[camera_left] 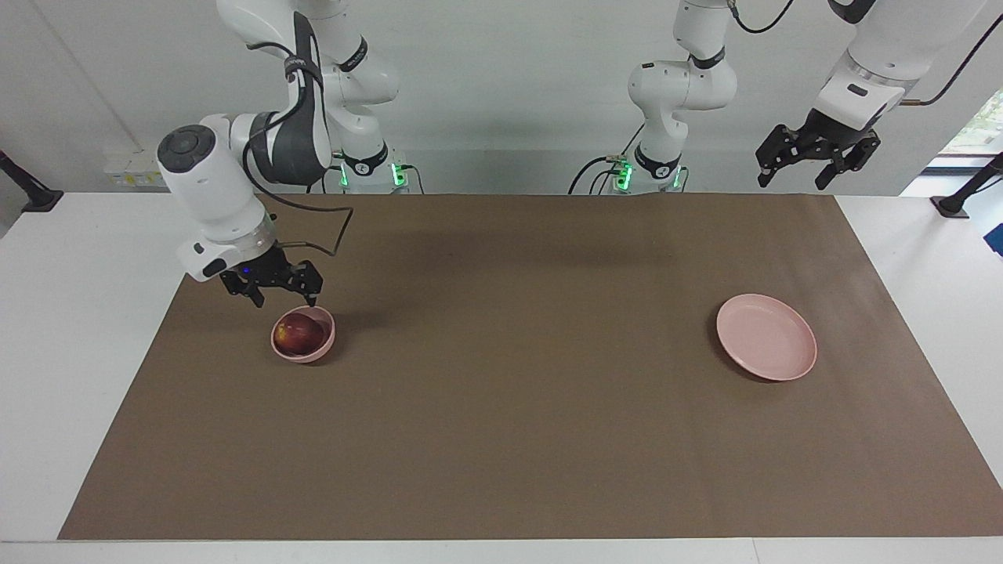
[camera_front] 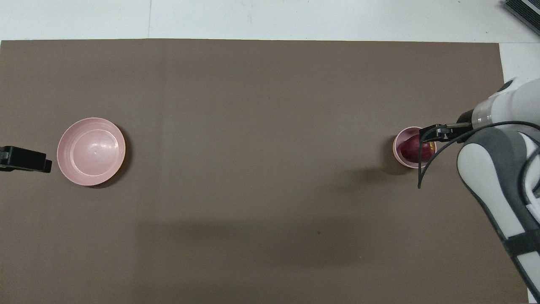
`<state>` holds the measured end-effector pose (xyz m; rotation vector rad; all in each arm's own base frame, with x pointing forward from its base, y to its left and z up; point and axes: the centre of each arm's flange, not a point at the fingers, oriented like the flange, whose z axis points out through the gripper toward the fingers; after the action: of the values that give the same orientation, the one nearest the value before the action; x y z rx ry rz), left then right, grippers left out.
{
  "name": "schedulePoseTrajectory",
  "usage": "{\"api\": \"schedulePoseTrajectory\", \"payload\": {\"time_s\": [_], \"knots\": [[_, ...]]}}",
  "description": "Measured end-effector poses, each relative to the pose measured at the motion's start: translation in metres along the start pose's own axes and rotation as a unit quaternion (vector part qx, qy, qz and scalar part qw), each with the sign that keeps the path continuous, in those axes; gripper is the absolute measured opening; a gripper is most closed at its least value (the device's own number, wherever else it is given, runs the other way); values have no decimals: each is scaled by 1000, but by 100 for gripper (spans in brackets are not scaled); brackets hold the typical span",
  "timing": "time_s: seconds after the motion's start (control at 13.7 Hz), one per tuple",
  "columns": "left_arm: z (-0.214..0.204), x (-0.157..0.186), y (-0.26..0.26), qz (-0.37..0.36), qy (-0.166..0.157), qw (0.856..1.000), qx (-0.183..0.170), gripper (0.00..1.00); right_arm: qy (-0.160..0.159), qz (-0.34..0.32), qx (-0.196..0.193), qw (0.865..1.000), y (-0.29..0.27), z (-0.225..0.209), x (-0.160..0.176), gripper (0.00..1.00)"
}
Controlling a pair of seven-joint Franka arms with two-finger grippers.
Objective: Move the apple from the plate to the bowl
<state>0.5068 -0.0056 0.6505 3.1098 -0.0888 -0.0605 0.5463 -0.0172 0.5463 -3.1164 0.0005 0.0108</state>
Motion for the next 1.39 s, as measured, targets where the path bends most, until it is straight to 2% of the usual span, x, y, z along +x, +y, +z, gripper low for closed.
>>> {"api": "schedulePoseTrajectory", "payload": {"time_s": [0.37, 0.66, 1.39], "knots": [[0, 0, 0, 0, 0, 1000, 0, 100, -7, 3, -4, 1000, 5, -71, -20, 100], [0, 0, 0, 0, 0, 1000, 0, 100, 6, 7, -6, 1000, 8, -121, -29, 100], [0, 0, 0, 0, 0, 1000, 0, 100, 5, 12, -5, 1000, 13, -120, -30, 100]]}}
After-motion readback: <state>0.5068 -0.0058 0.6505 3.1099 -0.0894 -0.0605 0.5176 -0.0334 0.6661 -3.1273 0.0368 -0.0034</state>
